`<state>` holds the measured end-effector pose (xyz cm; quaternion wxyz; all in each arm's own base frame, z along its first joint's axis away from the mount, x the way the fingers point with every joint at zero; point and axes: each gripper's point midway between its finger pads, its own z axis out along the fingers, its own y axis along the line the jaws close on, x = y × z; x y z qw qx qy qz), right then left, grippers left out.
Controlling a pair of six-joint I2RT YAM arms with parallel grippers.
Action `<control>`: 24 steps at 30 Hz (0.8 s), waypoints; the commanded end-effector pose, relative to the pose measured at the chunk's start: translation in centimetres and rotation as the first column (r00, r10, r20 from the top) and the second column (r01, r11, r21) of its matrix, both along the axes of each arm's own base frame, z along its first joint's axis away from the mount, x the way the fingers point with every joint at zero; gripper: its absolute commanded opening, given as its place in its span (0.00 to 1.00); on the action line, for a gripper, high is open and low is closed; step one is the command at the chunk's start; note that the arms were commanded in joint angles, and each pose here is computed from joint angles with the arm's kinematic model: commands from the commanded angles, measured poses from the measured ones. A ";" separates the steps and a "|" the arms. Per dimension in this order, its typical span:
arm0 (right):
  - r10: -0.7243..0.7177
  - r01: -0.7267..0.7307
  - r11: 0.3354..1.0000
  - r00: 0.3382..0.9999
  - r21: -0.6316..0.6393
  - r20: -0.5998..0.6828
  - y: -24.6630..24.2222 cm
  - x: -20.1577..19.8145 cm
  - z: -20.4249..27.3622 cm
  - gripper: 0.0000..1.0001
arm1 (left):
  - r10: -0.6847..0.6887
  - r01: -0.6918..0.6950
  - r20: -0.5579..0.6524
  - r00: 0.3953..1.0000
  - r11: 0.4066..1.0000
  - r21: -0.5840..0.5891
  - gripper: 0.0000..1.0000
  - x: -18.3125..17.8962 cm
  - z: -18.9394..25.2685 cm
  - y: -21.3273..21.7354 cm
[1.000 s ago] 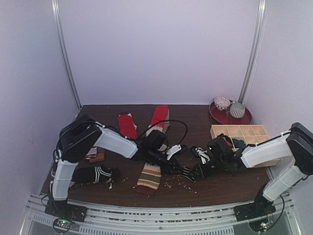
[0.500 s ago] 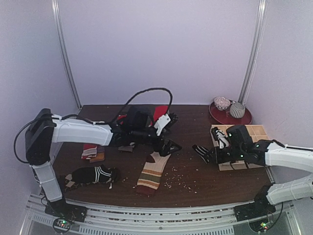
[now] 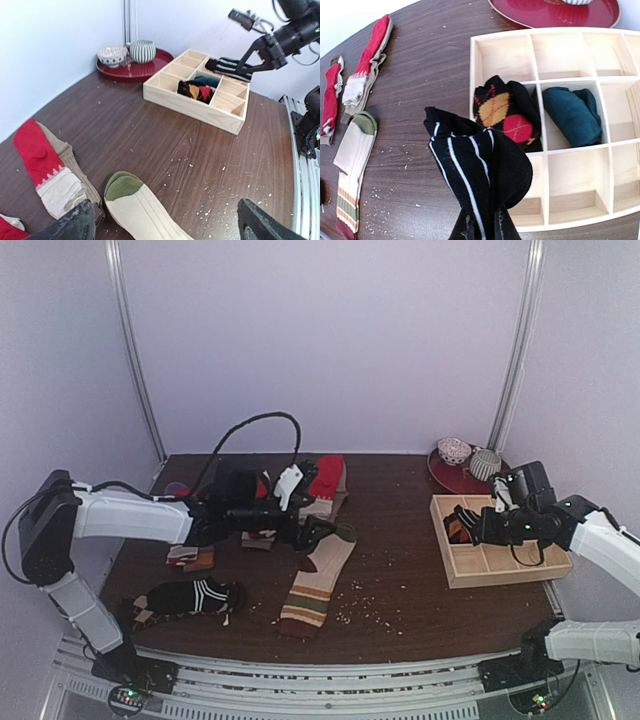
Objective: Roll the socks
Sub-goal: Place a pair of socks in the storage box.
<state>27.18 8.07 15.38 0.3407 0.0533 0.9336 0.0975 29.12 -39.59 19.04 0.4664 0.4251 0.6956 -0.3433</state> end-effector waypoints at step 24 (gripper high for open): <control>-0.667 0.667 0.744 0.745 -0.038 0.008 -17.4 4.8 -3.7 0.00 | -0.113 0.112 0.011 0.993 0.956 -0.272 0.98 -2.5 7.0 1.1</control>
